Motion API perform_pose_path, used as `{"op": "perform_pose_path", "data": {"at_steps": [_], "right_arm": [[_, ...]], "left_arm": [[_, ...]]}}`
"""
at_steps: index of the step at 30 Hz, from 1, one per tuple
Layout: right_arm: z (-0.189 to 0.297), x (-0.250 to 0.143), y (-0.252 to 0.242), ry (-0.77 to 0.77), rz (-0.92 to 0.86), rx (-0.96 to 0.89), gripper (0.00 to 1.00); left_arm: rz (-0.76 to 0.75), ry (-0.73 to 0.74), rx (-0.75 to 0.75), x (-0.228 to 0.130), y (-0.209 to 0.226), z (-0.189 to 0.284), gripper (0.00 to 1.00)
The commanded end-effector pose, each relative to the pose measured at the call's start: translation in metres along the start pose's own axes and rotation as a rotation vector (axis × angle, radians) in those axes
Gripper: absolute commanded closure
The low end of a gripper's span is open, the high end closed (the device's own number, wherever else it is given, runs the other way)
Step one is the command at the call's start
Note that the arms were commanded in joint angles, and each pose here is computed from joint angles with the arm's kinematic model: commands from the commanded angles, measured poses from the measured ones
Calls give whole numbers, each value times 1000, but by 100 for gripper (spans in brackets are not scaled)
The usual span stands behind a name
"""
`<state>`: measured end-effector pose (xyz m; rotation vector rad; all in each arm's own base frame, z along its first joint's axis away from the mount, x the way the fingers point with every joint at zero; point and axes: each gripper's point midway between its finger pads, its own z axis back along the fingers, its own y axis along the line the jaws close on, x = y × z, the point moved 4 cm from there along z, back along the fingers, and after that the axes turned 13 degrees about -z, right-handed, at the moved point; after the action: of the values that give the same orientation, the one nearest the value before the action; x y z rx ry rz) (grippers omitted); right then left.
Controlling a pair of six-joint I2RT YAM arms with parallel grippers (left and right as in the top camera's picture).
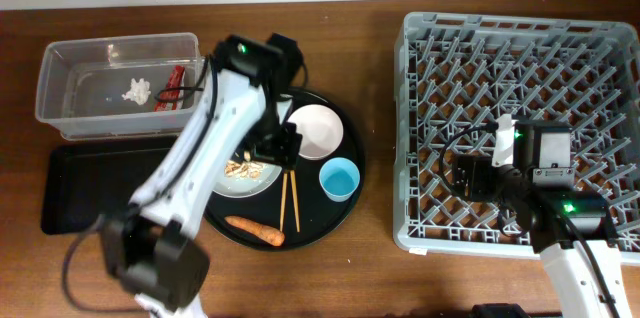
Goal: Sort waste into correct bins and load items into the dishwasher rack
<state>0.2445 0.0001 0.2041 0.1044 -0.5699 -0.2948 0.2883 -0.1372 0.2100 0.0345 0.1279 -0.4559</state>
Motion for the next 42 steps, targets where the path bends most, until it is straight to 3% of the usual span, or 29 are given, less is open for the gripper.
{"op": "perform_pose_path", "data": {"at_steps": [1, 2, 4, 7, 13, 16, 18, 19, 20, 23, 30, 33, 37, 39, 42], "right_arm": [[6, 7, 2, -26, 8, 2, 2], [6, 7, 2, -26, 8, 2, 2], [6, 7, 2, -26, 8, 2, 2], [6, 7, 2, -27, 8, 2, 2], [6, 7, 2, -27, 8, 2, 2], [6, 7, 2, -27, 8, 2, 2], [6, 7, 2, -26, 8, 2, 2], [6, 7, 2, -27, 8, 2, 2], [6, 7, 2, -26, 8, 2, 2], [6, 7, 2, -27, 8, 2, 2], [6, 7, 2, -26, 8, 2, 2], [6, 7, 2, -26, 8, 2, 2], [6, 7, 2, -27, 8, 2, 2], [6, 8, 3, -32, 8, 3, 2], [5, 18, 8, -73, -72, 33, 2]], "left_arm": [[72, -219, 149, -23, 4, 26, 19], [74, -287, 141, -24, 2, 24, 19], [73, -409, 111, -13, 1, 11, 8], [-132, -485, -99, 16, -32, -13, 9], [-186, -371, -262, 45, -58, -67, 19], [-177, -285, -276, 51, -60, -98, 35], [-180, -279, -309, 54, -64, -103, 38], [-184, -288, -331, 56, -67, -103, 50], [-186, -294, -340, 57, -68, -102, 69], [-185, -296, -340, 58, -68, -102, 90], [-182, -273, -340, 55, -69, -105, 92], [-184, -256, -336, 54, -70, -111, 100], [-76, -316, -335, 59, -28, -84, 100], [-22, -420, -433, 65, -7, -52, 100], [-48, -612, -751, 77, -2, -7, 100]]}}
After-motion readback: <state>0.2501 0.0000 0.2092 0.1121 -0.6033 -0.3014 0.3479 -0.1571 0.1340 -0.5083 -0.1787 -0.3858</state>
